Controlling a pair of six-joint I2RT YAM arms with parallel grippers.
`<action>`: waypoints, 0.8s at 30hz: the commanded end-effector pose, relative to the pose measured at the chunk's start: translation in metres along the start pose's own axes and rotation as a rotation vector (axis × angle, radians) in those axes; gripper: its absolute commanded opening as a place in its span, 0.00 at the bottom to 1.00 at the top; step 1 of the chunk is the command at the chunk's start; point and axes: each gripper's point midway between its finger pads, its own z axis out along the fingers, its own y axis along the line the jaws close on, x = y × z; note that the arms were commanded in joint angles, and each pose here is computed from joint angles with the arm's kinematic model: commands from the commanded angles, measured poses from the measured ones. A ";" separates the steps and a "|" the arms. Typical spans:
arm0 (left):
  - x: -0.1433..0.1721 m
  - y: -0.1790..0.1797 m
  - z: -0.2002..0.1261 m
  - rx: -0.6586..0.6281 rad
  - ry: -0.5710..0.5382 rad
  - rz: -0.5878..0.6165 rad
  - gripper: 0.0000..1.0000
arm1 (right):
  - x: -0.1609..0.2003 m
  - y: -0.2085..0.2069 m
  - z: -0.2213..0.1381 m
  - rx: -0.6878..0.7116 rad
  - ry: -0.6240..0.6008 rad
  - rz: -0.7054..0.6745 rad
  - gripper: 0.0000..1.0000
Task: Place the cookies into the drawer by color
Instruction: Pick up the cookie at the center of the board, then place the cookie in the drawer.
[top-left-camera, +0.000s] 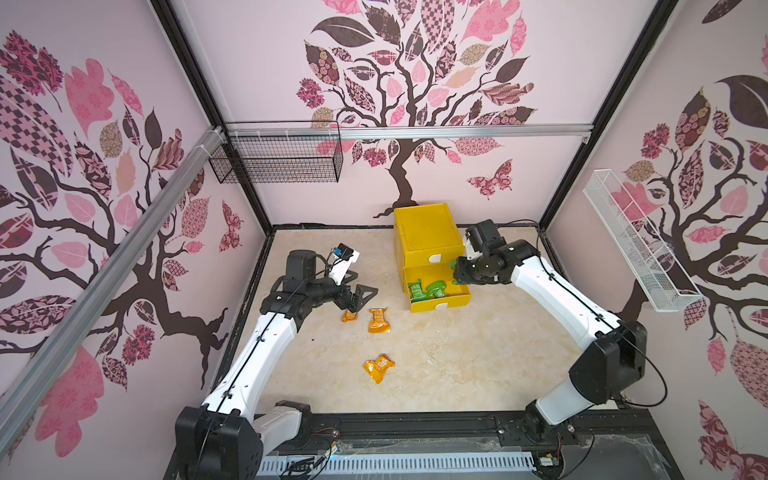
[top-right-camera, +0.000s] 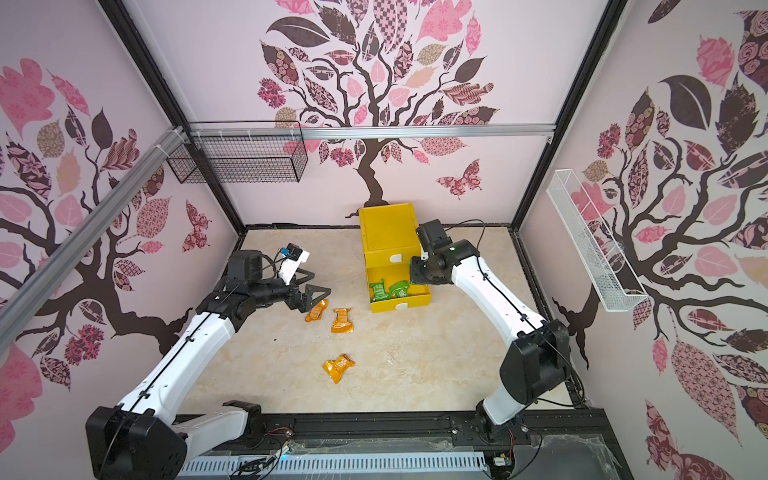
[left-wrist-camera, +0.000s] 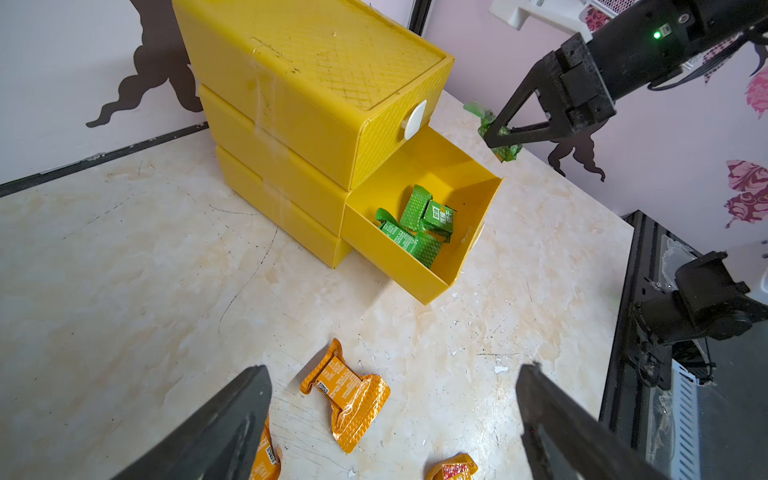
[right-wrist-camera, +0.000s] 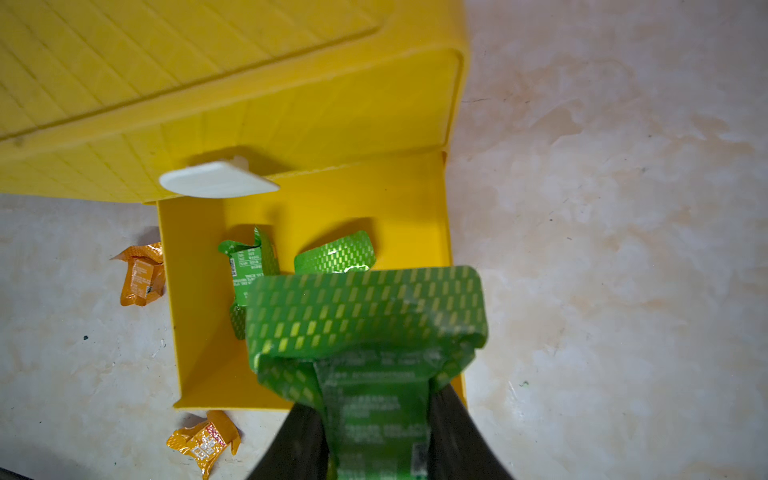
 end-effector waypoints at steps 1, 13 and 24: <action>0.000 0.002 0.002 -0.006 0.001 0.012 0.97 | -0.010 0.006 0.007 0.006 0.000 -0.023 0.35; -0.003 -0.001 -0.002 0.004 -0.004 0.008 0.97 | -0.007 -0.009 0.019 0.089 0.016 -0.033 0.60; -0.005 0.003 0.000 -0.022 -0.004 0.015 0.97 | -0.006 -0.016 -0.016 0.099 -0.058 -0.023 0.63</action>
